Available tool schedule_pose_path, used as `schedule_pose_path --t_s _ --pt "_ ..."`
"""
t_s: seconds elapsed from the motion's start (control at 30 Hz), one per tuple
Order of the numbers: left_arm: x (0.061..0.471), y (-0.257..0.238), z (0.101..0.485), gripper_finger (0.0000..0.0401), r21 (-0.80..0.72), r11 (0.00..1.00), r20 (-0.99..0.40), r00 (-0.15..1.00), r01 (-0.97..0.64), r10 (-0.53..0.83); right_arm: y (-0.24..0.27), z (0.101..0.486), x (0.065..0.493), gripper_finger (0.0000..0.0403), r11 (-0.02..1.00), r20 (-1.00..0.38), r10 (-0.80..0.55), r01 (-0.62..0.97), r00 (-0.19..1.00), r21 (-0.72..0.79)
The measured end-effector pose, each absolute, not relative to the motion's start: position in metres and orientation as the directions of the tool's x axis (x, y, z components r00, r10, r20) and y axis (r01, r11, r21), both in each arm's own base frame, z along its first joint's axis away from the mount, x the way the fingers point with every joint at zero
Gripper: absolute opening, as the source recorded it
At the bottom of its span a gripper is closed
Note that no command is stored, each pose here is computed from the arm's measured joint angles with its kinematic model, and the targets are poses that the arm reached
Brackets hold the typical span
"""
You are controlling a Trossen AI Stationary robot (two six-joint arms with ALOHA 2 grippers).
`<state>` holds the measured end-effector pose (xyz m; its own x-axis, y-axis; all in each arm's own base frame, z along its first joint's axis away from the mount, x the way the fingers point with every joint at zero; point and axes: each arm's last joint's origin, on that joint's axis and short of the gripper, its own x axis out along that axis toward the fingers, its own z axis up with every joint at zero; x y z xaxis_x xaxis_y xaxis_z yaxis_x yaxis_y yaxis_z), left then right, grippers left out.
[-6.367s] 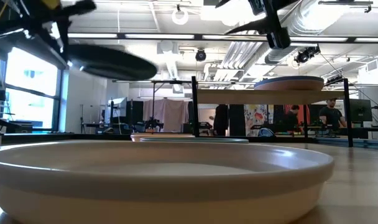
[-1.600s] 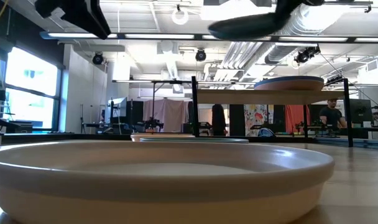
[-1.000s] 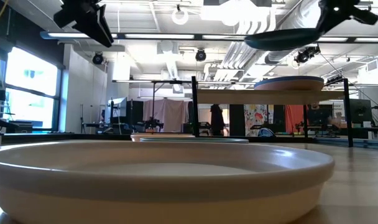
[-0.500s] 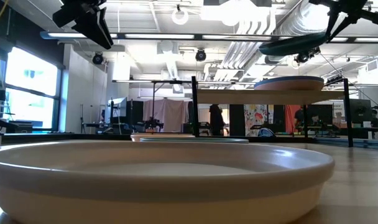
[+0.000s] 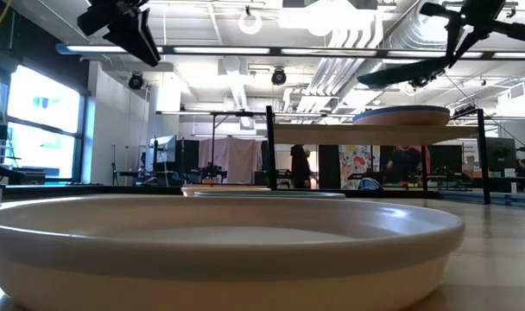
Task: Place and stack plates onto a shelf
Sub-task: Stack the green plate on top of the blue plate on the shelf
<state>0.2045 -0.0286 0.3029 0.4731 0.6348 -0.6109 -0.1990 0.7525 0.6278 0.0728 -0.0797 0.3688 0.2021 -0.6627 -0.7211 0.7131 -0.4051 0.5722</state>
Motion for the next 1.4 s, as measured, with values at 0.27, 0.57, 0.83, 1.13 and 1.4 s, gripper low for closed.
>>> schedule_pose_path --t_s 0.27,0.57,0.83,1.13,1.4 --pt "0.206 -0.029 0.304 0.0117 0.622 0.755 -0.606 0.483 -0.208 0.632 -0.084 0.362 0.078 0.0000 -0.449 -0.774 -0.615 0.739 0.151 0.501" --pt "0.206 -0.029 0.304 0.0117 0.619 0.756 -0.604 0.487 -0.212 0.631 -0.096 0.369 0.081 0.0000 -0.346 -0.716 -0.666 0.763 0.210 0.546" --pt "0.207 -0.029 0.304 0.0117 0.616 0.757 -0.602 0.491 -0.217 0.630 -0.091 0.369 0.071 0.0000 -0.322 -0.726 -0.654 0.791 0.212 0.521" --pt "0.207 -0.029 0.304 0.0117 0.616 0.757 -0.601 0.492 -0.217 0.630 -0.067 0.378 0.054 0.0000 -0.254 -0.644 -0.723 0.769 0.252 0.586" --pt "0.208 -0.026 0.304 0.0117 0.615 0.754 -0.601 0.483 -0.228 0.637 -0.054 0.369 0.051 0.0000 -0.231 -0.616 -0.735 0.750 0.284 0.620"
